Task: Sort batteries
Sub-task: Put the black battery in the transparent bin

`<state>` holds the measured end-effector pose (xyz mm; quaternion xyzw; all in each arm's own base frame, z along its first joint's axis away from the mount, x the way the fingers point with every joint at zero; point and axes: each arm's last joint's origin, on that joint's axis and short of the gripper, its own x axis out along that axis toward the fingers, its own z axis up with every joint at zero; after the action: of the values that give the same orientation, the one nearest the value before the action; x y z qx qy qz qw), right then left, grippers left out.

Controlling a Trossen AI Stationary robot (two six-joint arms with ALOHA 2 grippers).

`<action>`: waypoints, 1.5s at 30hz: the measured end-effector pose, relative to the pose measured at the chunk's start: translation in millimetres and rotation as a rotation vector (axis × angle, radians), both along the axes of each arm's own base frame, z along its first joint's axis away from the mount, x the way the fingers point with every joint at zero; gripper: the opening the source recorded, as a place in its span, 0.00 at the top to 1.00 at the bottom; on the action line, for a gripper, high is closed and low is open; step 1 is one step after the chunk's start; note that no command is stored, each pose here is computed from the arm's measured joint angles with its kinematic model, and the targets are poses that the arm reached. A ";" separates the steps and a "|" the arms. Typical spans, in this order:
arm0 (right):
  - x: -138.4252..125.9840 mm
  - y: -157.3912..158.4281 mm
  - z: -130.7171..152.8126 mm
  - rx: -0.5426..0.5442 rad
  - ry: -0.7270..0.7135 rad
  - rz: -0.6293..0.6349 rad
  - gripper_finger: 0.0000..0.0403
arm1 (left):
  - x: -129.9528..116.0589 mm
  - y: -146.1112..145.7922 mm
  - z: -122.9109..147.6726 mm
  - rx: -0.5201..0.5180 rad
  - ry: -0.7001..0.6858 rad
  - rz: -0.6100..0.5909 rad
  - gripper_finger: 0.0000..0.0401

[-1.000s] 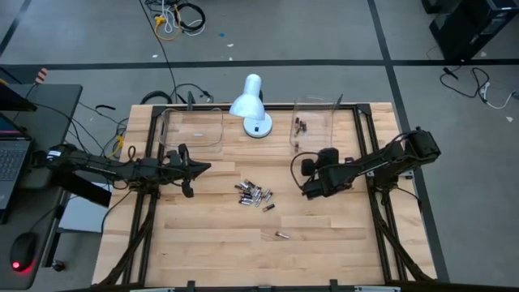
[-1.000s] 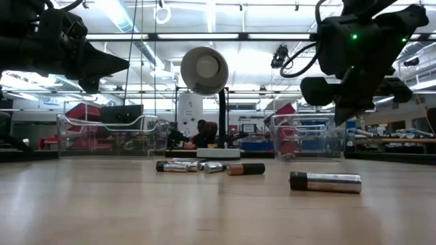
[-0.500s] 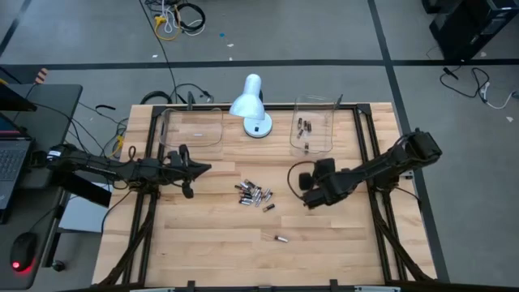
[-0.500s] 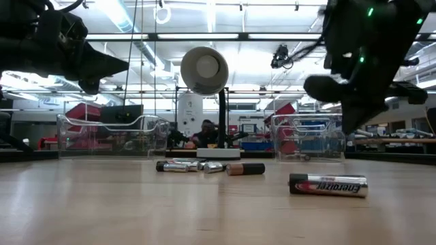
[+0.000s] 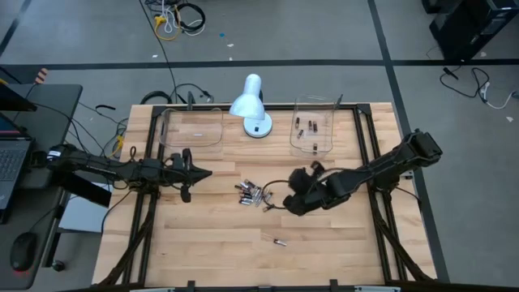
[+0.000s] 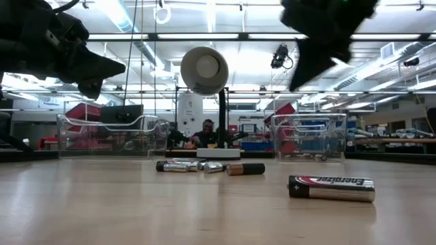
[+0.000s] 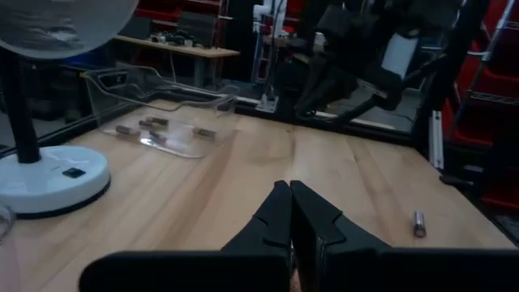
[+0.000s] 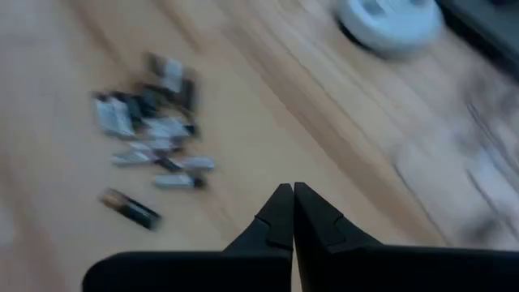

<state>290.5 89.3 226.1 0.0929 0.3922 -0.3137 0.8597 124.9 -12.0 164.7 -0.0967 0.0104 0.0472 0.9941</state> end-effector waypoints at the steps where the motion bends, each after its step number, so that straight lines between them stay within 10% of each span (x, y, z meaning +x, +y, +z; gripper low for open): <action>1: 4.6 0.4 1.7 0.002 -0.006 0.060 1.00 | 0.0 -0.4 0.0 -0.008 0.000 -0.014 0.99; 8: 17.3 25.5 8.1 0.286 -0.020 0.562 0.99 | 0.1 -2.9 -0.1 -0.018 0.001 -0.091 1.00; 14: 9.9 46.3 8.9 0.295 -0.032 0.602 0.93 | 0.1 -2.5 -0.1 -0.003 0.001 -0.079 0.99; 24: 30.7 44.4 -20.9 -0.011 0.012 0.598 0.88 | 0.1 -1.6 0.1 0.010 0.000 -0.047 0.99; 45: 52.0 30.6 -79.5 -0.044 0.196 0.620 0.73 | -0.1 -0.2 -4.1 0.022 0.044 -0.003 1.00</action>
<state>342.5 119.9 146.6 -0.0801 0.4761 -0.0528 0.8742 124.8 -12.2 160.5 -0.0846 0.0319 0.0477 0.9948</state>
